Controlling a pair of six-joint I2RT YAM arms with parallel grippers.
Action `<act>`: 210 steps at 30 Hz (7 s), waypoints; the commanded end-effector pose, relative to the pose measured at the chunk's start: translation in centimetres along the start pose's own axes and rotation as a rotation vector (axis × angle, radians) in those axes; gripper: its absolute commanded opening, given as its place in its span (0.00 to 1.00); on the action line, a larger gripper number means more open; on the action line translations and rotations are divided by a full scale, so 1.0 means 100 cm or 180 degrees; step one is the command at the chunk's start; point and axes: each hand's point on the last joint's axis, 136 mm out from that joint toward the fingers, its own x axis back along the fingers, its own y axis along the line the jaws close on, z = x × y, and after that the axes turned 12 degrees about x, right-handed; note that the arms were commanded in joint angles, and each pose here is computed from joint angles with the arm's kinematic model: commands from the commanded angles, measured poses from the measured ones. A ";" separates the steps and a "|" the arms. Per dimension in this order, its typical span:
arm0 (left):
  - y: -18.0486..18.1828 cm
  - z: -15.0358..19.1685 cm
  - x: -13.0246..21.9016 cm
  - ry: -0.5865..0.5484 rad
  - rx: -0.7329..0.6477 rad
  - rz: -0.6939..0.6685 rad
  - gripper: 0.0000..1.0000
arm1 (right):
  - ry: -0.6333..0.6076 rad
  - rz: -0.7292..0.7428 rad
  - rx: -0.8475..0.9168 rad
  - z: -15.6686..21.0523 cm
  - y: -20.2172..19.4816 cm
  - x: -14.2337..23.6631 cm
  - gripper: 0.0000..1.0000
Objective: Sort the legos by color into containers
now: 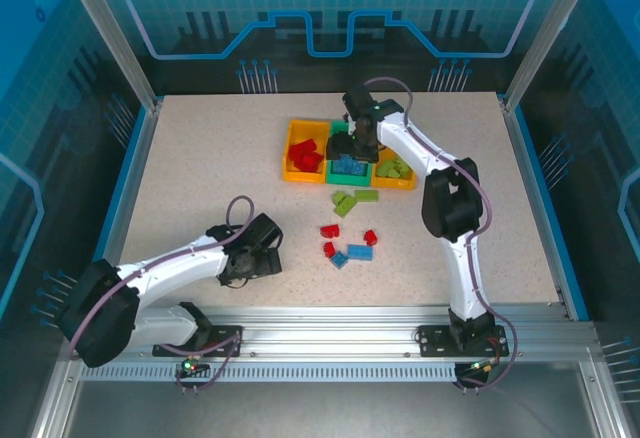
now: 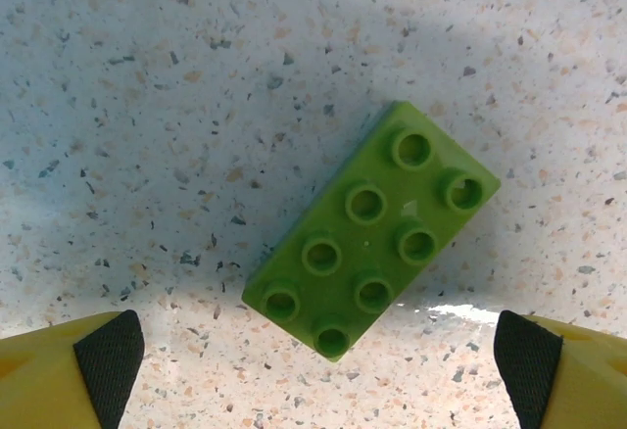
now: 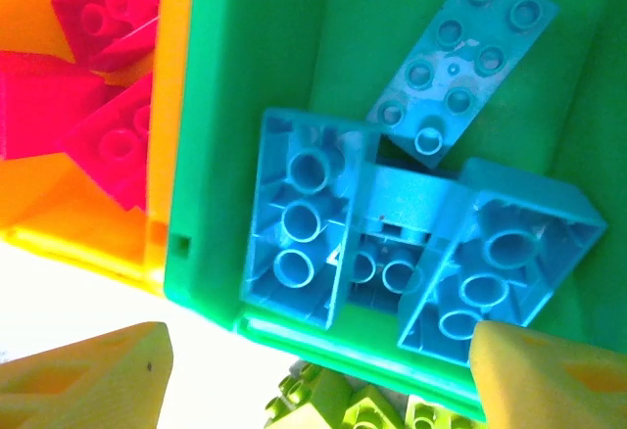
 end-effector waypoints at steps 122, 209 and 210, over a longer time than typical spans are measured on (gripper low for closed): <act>-0.238 -0.156 0.090 -0.0596 -0.0161 0.2258 0.99 | 0.0619 0.0237 0.0582 0.221 -0.019 0.017 0.71; -0.200 0.041 -0.003 0.0678 0.0050 0.1002 0.57 | -0.0760 -0.0117 -0.0491 0.071 -0.045 0.118 0.86; -0.200 0.041 -0.005 0.0688 0.0044 0.0982 0.54 | -0.0752 -0.0070 -0.0498 0.077 -0.050 0.120 0.87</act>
